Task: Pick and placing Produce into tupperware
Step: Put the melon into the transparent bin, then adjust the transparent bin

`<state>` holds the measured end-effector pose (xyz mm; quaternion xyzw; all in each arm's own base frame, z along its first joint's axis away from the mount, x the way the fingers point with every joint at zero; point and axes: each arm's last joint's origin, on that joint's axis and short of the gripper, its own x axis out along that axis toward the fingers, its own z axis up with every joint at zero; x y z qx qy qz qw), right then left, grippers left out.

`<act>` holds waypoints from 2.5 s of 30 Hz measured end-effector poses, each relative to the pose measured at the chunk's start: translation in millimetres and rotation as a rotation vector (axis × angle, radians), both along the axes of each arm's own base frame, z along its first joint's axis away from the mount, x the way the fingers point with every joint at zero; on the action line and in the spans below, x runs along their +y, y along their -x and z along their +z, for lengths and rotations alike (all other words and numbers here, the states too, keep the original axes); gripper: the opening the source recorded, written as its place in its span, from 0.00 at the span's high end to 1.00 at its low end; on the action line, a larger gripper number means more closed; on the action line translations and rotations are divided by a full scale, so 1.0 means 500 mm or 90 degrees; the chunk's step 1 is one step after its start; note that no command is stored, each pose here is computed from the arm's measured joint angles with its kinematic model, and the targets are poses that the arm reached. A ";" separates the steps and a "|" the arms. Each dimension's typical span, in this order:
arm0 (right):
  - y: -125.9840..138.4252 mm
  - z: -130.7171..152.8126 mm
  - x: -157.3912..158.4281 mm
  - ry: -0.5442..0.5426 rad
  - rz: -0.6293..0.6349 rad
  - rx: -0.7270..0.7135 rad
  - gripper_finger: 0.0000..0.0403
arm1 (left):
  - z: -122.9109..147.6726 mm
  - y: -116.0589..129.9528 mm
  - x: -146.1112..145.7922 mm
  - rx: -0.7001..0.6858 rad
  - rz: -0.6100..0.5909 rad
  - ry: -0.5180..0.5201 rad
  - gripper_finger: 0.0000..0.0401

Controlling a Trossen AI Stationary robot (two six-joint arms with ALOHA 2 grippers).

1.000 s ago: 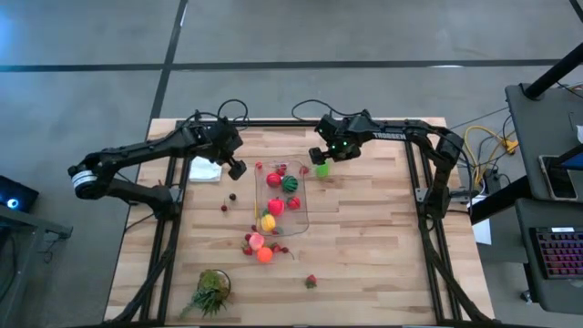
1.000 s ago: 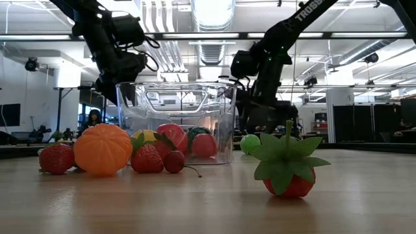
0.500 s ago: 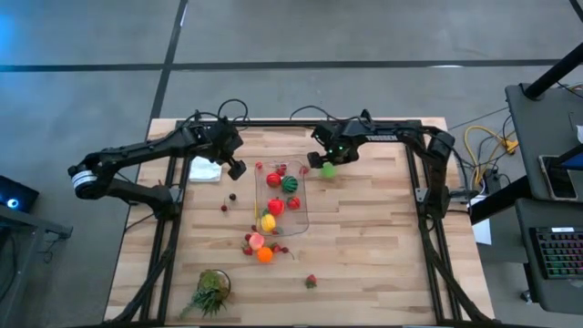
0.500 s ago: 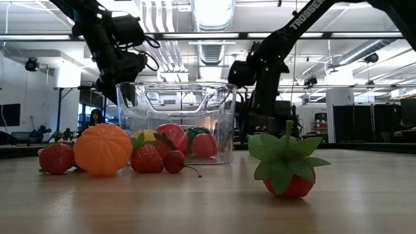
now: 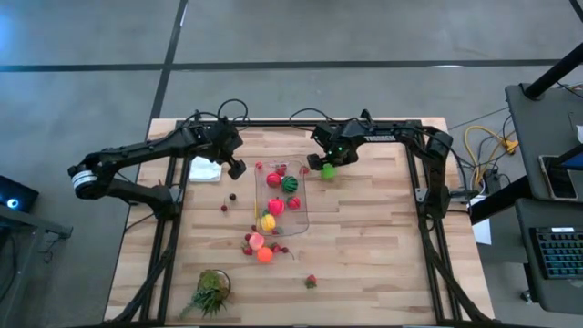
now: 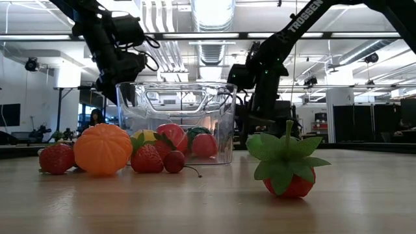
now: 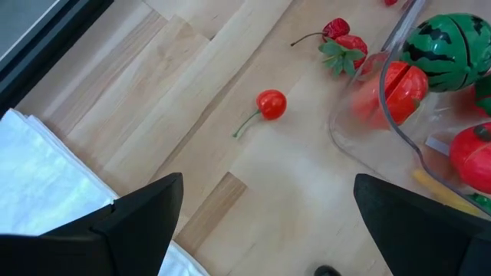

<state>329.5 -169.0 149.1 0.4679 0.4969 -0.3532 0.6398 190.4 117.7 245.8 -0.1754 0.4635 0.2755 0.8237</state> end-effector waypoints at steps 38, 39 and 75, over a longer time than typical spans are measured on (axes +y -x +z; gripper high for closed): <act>-0.049 0.243 0.007 0.117 0.180 -0.250 0.43 | -0.010 0.010 0.004 0.046 0.084 -0.043 0.08; -0.054 0.246 0.010 0.111 0.193 -0.263 0.43 | -0.012 0.013 0.004 0.051 0.101 -0.038 0.08; -0.178 0.257 0.204 0.266 0.350 -0.354 0.25 | -0.071 0.068 -0.050 0.180 0.114 0.164 0.08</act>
